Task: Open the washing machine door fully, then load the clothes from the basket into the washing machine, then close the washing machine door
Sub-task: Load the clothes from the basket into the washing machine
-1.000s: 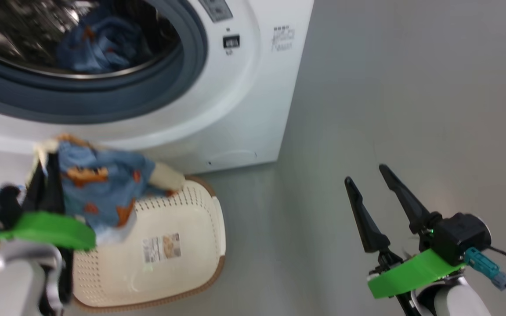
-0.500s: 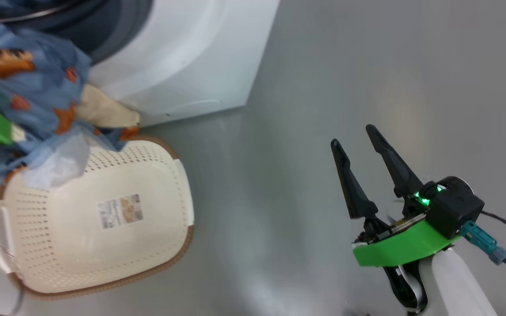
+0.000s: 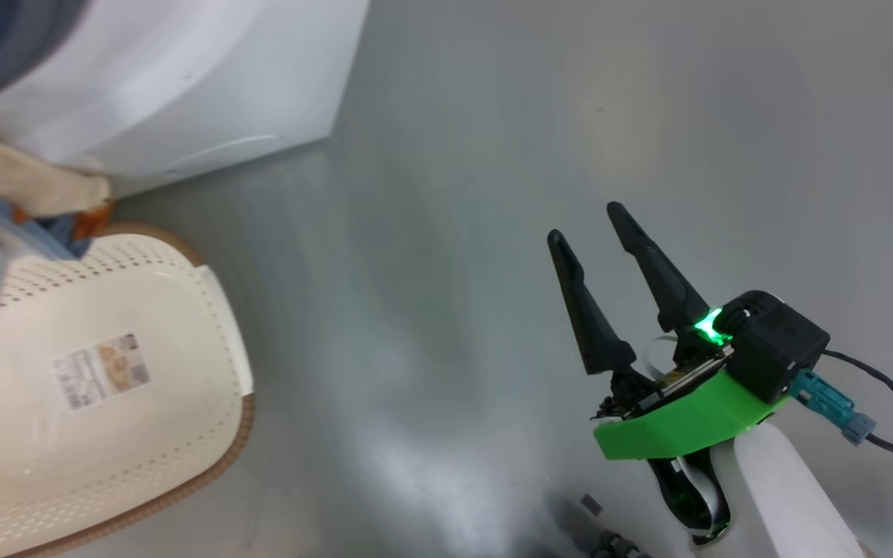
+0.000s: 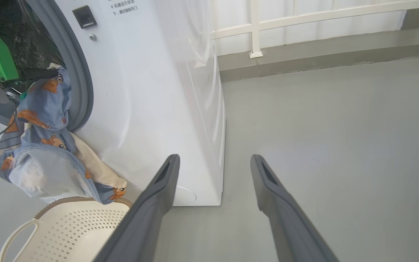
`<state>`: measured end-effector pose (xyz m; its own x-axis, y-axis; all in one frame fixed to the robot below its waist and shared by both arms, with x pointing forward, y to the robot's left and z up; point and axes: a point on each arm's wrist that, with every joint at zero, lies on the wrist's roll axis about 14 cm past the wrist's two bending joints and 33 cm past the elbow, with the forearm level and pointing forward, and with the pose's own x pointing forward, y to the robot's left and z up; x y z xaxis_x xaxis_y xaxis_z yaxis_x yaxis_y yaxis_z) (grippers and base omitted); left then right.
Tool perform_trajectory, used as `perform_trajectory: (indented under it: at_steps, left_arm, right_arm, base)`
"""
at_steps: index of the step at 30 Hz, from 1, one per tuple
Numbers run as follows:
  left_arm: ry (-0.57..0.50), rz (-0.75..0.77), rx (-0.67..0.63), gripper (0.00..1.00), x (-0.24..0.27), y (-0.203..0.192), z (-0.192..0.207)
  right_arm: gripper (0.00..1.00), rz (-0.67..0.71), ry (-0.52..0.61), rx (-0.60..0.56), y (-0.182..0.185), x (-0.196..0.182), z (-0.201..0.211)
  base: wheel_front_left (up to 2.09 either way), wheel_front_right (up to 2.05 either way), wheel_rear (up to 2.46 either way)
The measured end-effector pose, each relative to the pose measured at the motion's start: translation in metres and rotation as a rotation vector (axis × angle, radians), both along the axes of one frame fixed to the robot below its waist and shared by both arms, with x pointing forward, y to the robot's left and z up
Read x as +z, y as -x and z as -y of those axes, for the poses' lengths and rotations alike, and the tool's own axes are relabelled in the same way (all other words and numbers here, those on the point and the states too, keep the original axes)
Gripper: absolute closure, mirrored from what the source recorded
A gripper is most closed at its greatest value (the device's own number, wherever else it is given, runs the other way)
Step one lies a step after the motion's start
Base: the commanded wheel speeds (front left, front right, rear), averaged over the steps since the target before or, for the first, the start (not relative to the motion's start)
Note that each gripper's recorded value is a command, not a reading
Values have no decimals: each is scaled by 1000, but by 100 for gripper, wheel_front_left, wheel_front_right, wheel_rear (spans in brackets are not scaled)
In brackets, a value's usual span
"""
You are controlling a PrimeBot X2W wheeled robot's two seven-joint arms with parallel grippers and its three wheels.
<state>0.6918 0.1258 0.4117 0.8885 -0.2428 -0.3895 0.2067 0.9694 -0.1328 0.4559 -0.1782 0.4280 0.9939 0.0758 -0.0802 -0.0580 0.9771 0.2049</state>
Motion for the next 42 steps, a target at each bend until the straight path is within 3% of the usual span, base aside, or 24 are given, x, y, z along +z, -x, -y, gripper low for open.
perform_trajectory:
  at_steps: [7,16,29,36,42]
  left_arm:
    - [-34,34,32,100,-2,-37,-4]
    - [-80,230,127,100,19,-84,-22]
    - [-115,726,186,100,124,-116,-31]
    - [-136,617,172,100,102,-120,-39]
    - [-95,431,149,100,49,-106,-30]
  right_arm:
    - [0,-27,19,-7,0,-10,6]
    - [0,-50,18,-12,-2,-19,8]
    - [0,-68,24,-2,-7,-30,7]
    - [0,-52,16,13,-13,-28,3]
    - [0,-44,2,30,-17,-28,-5]
  base:
    - [0,0,0]
    - [0,0,0]
    - [0,0,0]
    - [0,0,0]
    - [0,0,0]
